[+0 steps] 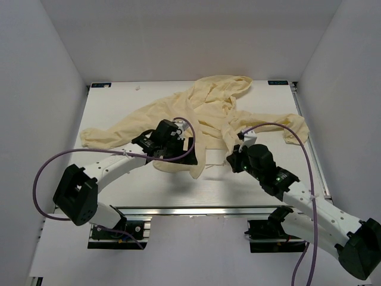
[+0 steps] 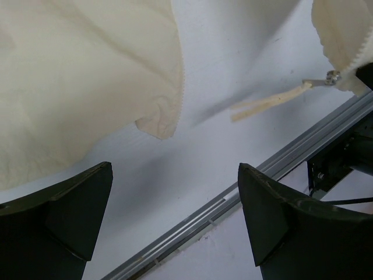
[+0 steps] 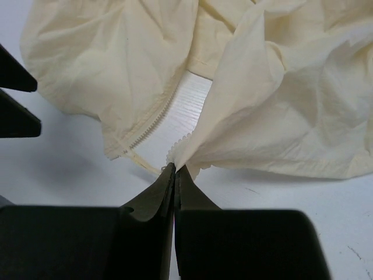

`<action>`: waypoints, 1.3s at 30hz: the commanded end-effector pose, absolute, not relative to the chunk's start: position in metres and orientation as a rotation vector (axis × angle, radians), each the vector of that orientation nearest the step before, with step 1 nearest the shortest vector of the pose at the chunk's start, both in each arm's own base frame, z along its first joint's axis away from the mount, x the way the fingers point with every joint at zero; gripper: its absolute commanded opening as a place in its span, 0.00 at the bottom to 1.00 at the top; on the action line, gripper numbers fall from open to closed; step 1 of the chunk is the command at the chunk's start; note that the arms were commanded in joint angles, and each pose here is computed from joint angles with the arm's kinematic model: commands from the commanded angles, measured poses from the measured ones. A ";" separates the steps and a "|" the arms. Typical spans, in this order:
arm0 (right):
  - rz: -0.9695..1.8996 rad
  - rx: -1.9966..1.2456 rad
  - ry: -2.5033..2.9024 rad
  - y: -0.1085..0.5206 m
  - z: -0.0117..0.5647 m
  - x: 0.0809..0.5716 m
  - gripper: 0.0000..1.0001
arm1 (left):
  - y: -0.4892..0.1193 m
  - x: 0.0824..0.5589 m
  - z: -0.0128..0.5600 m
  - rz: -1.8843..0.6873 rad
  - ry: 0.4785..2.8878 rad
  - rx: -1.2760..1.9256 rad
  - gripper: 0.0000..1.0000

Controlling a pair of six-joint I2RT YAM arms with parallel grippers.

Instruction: Zip up the jacket

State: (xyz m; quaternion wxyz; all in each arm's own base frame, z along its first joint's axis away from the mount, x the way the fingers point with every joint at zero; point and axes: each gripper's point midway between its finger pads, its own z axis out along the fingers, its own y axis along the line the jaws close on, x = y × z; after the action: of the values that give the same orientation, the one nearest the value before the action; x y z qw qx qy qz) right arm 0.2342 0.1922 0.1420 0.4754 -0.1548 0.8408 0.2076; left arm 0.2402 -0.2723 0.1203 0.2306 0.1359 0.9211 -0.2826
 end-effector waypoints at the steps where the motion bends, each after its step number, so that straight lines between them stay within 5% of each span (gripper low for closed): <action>1: 0.538 -0.392 1.959 0.194 0.154 0.237 0.00 | -0.281 0.255 0.133 -0.772 2.484 0.383 0.98; 13: 0.653 -0.372 1.864 0.202 0.165 0.229 0.00 | -0.353 0.263 0.118 -0.902 2.489 0.441 0.96; 27: 0.581 -0.003 1.753 0.175 0.188 0.263 0.00 | -0.391 0.174 0.138 -0.943 2.478 0.649 0.90; 39: 0.559 0.026 1.779 0.156 0.177 0.246 0.00 | -0.297 0.204 0.114 -0.309 2.559 0.380 0.98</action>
State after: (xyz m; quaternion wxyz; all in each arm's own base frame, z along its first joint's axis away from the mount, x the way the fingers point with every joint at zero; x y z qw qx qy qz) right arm 0.2469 0.1616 0.1724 0.5926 0.0061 0.7661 0.2487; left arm 0.1829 -0.3367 0.0971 0.2182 0.1860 0.9394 -0.1879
